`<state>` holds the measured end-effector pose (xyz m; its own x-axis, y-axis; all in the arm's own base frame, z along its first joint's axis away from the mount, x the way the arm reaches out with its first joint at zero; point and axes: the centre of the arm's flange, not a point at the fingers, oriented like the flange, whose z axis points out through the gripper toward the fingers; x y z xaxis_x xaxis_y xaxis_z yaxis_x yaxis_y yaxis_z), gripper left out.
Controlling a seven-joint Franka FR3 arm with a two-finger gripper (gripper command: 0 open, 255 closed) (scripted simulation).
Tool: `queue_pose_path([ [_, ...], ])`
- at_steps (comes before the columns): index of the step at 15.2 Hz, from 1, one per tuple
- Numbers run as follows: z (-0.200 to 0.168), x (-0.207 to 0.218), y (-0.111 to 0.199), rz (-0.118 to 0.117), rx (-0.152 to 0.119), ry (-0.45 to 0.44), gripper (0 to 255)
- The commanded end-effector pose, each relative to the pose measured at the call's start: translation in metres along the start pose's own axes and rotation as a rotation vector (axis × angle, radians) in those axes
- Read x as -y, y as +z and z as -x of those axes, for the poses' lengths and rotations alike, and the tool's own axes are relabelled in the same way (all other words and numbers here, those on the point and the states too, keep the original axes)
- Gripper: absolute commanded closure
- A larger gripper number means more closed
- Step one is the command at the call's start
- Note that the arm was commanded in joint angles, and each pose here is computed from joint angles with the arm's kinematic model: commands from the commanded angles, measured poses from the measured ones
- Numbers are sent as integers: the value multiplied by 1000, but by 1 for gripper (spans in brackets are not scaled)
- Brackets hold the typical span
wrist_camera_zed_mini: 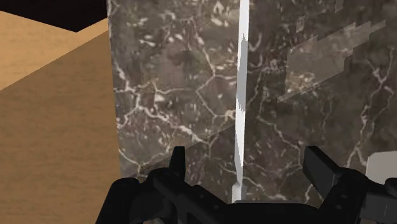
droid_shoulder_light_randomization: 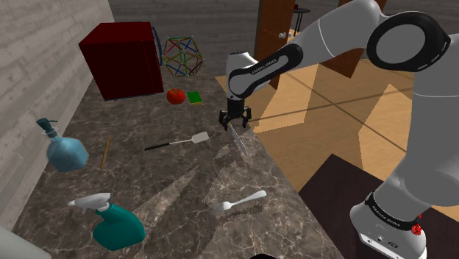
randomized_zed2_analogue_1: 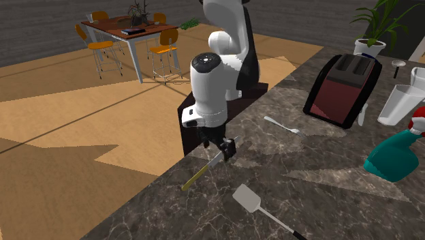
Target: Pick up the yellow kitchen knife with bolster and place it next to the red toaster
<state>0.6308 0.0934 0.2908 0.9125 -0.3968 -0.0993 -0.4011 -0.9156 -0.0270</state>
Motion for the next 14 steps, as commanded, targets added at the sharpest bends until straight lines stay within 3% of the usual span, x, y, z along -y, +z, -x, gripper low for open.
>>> queue_pose_path([
  [1, -3, 1, 10, -1, 0, 3, 0],
  [6, -3, 1, 34, -1, 0, 3, 0],
  [13, -3, 1, 34, -1, 0, 3, 0],
  [14, -3, 1, 34, -1, 0, 3, 255],
])
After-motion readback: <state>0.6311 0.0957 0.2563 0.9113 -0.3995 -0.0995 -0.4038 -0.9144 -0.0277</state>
